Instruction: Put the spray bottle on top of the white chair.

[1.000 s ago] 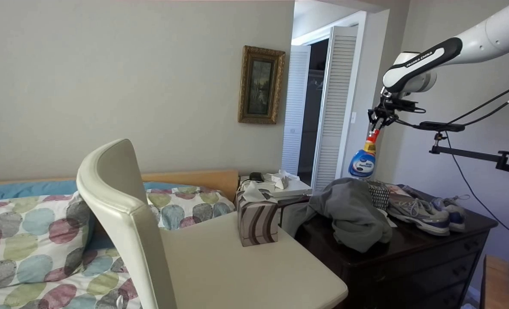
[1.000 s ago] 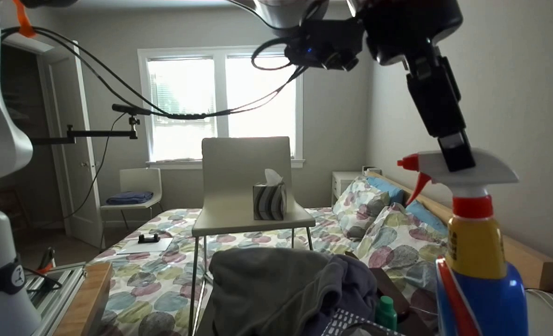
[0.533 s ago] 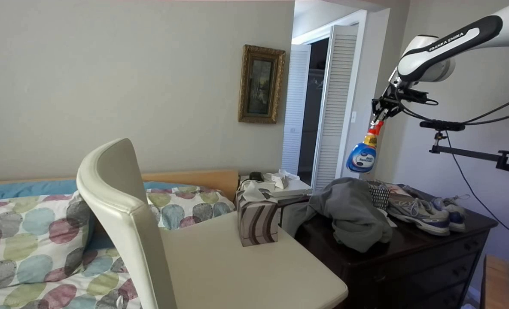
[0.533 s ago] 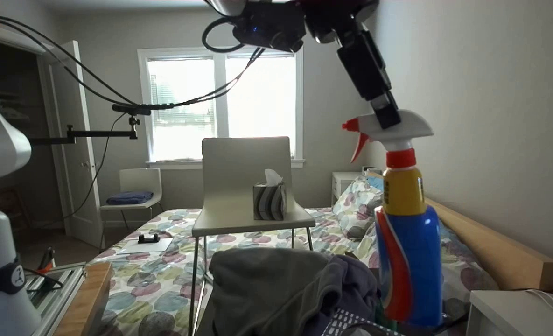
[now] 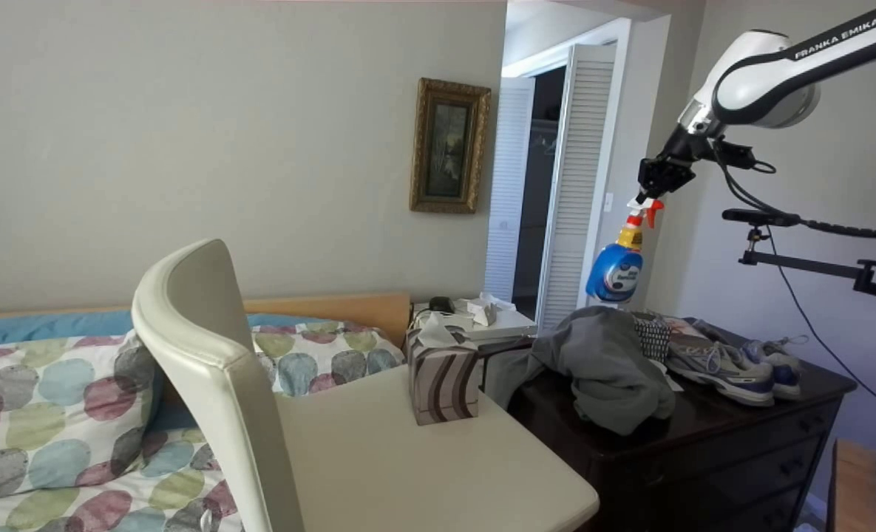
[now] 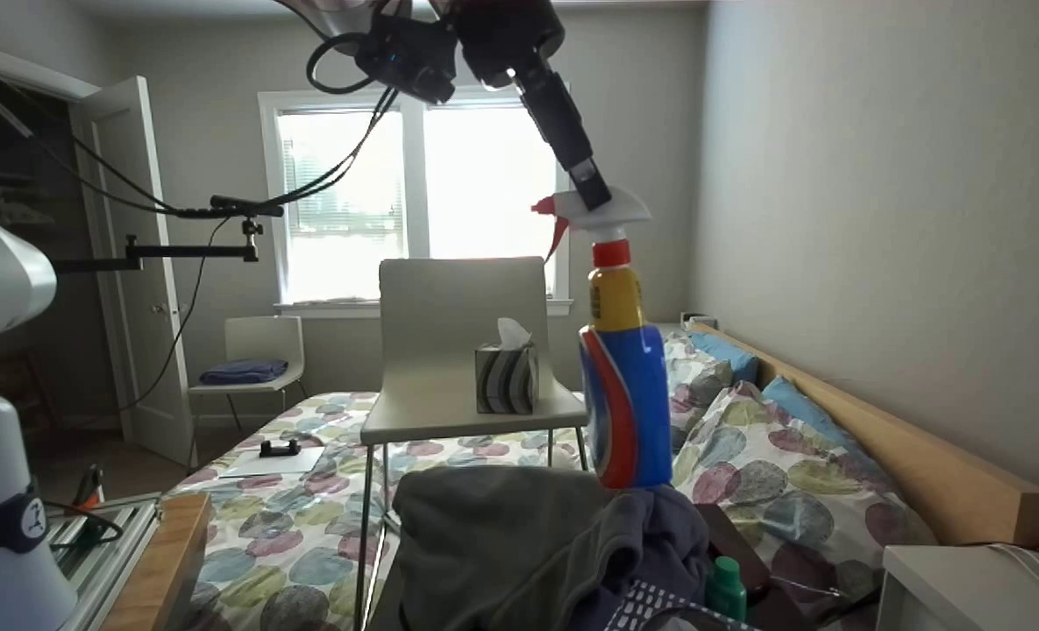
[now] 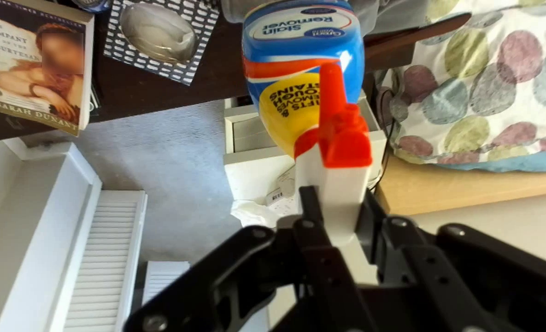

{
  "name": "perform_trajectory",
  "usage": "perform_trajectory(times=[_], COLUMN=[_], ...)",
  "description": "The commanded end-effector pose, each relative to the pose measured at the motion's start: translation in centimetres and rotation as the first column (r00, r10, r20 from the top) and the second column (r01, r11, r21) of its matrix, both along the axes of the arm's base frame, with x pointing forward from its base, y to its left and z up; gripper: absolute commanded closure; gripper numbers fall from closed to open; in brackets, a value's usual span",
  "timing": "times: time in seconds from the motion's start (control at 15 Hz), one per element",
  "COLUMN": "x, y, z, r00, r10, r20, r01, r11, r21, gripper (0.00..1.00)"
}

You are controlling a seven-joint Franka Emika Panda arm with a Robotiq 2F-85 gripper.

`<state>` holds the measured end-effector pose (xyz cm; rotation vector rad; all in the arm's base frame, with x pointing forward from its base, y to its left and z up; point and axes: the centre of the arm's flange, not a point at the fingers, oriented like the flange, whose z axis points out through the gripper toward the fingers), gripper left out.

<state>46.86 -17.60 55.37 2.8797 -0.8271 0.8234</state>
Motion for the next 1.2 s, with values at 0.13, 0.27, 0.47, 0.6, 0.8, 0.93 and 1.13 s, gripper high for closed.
perform_trajectory(times=[0.13,0.27,0.47,0.6,0.8,0.93,1.13], x=[-4.0,-4.7,-5.8,-7.7,-10.7,-12.5,-10.2], y=[7.8,10.3,14.4,17.6,22.1,24.8,24.1], z=[0.7,-0.4,-2.1,-2.9,-4.1,-5.2,-7.6], r00=[0.966,0.939,0.886,0.842,0.766,0.709,0.74], r10=[0.258,0.344,0.463,0.536,0.636,0.698,0.652], r20=[0.022,0.001,-0.039,-0.059,-0.088,-0.101,-0.166], r01=[-0.254,-0.341,-0.462,-0.535,-0.637,-0.697,-0.673], r11=[0.961,0.929,0.868,0.819,0.735,0.672,0.72], r21=[-0.114,-0.142,-0.184,-0.207,-0.233,-0.249,-0.17], gripper=[0.94,0.94,0.94,0.94,0.94,0.94,0.76])
